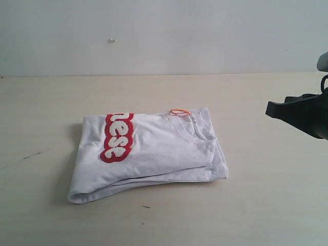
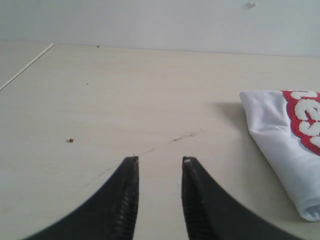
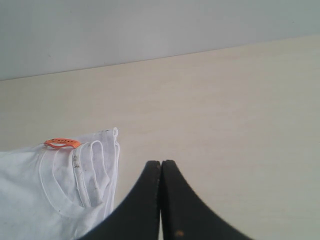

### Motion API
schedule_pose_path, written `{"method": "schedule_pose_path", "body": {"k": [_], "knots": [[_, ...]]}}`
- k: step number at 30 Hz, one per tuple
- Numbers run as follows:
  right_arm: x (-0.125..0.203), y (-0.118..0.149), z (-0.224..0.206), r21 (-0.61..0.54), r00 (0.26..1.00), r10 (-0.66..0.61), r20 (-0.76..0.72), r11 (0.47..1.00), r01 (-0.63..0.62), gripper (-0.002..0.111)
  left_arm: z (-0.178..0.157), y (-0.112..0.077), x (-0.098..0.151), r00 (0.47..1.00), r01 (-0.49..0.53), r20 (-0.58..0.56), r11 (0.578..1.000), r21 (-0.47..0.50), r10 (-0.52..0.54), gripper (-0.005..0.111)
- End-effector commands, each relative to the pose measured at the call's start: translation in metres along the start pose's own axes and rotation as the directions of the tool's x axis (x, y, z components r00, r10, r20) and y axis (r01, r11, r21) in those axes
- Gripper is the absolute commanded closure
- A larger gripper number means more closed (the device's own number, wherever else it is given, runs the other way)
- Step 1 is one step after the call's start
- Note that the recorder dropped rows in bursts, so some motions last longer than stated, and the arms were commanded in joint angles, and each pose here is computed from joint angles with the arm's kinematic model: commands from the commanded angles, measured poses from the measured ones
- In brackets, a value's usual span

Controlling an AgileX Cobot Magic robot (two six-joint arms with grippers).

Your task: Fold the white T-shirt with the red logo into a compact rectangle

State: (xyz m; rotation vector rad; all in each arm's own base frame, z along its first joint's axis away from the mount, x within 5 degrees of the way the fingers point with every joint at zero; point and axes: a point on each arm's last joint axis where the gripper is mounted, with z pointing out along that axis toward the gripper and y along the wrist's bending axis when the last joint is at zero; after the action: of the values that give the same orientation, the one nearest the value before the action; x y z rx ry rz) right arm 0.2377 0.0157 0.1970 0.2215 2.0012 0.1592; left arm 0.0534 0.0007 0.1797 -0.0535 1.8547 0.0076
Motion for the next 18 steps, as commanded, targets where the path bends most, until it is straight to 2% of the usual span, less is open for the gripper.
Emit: {"method": "schedule_pose_path", "body": {"k": [1, 18], "knots": [[-0.0014, -0.0001, -0.0016, -0.002, 1.000, 0.001, 0.017, 1.000, -0.001, 0.108, -0.0006, -0.0003, -0.0014, 1.000, 0.016, 0.017, 1.000, 0.002, -0.016, 0.076], [-0.0014, -0.0001, -0.0016, -0.002, 1.000, 0.001, 0.017, 1.000, -0.001, 0.108, -0.0006, -0.0002, -0.0014, 1.000, 0.014, 0.017, 1.000, 0.002, -0.014, 0.076]]}}
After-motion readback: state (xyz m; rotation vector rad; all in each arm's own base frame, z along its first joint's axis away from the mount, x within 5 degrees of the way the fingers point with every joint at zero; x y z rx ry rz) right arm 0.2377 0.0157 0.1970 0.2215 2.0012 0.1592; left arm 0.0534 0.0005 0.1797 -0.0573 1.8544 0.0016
